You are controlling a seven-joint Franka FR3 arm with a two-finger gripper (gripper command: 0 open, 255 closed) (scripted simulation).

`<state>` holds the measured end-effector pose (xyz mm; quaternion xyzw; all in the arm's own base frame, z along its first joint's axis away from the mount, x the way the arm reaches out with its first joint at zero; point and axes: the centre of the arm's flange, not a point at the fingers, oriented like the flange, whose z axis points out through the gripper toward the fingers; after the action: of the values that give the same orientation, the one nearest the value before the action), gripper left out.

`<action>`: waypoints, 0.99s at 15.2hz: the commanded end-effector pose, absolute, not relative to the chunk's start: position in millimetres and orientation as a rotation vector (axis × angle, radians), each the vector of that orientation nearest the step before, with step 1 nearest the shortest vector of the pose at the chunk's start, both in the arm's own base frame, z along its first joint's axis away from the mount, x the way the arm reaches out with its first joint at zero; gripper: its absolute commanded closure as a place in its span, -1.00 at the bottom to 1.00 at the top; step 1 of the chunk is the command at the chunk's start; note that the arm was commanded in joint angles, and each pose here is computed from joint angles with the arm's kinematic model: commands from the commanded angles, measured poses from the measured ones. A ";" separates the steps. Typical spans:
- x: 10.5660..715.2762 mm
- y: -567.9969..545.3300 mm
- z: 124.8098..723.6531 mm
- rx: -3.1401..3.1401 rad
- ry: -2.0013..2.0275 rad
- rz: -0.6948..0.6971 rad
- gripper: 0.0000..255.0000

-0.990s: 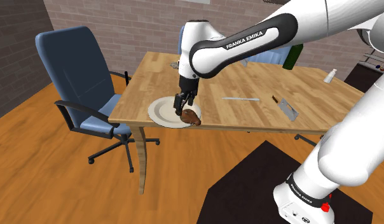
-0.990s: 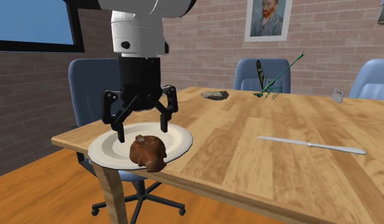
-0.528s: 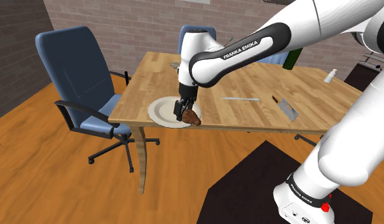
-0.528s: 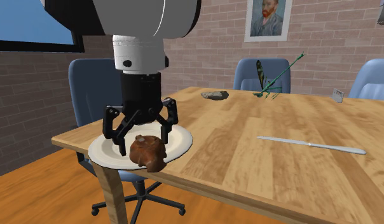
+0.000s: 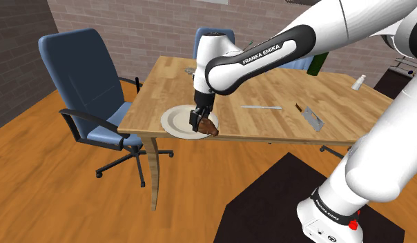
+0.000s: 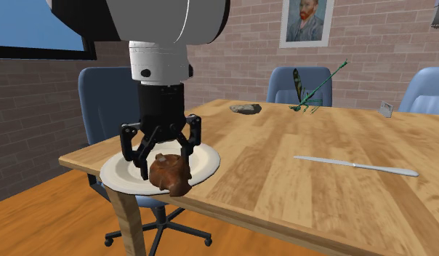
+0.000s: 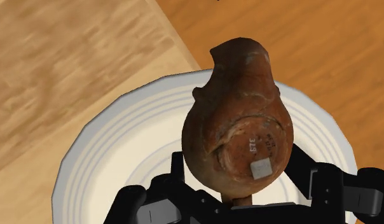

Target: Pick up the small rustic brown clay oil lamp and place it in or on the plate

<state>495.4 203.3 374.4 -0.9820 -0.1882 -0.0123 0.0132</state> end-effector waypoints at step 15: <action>495.3 203.3 416.5 -3.059 -0.587 -0.038 1.00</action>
<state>495.0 204.5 411.0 -0.9820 -0.1882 -0.0123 0.0132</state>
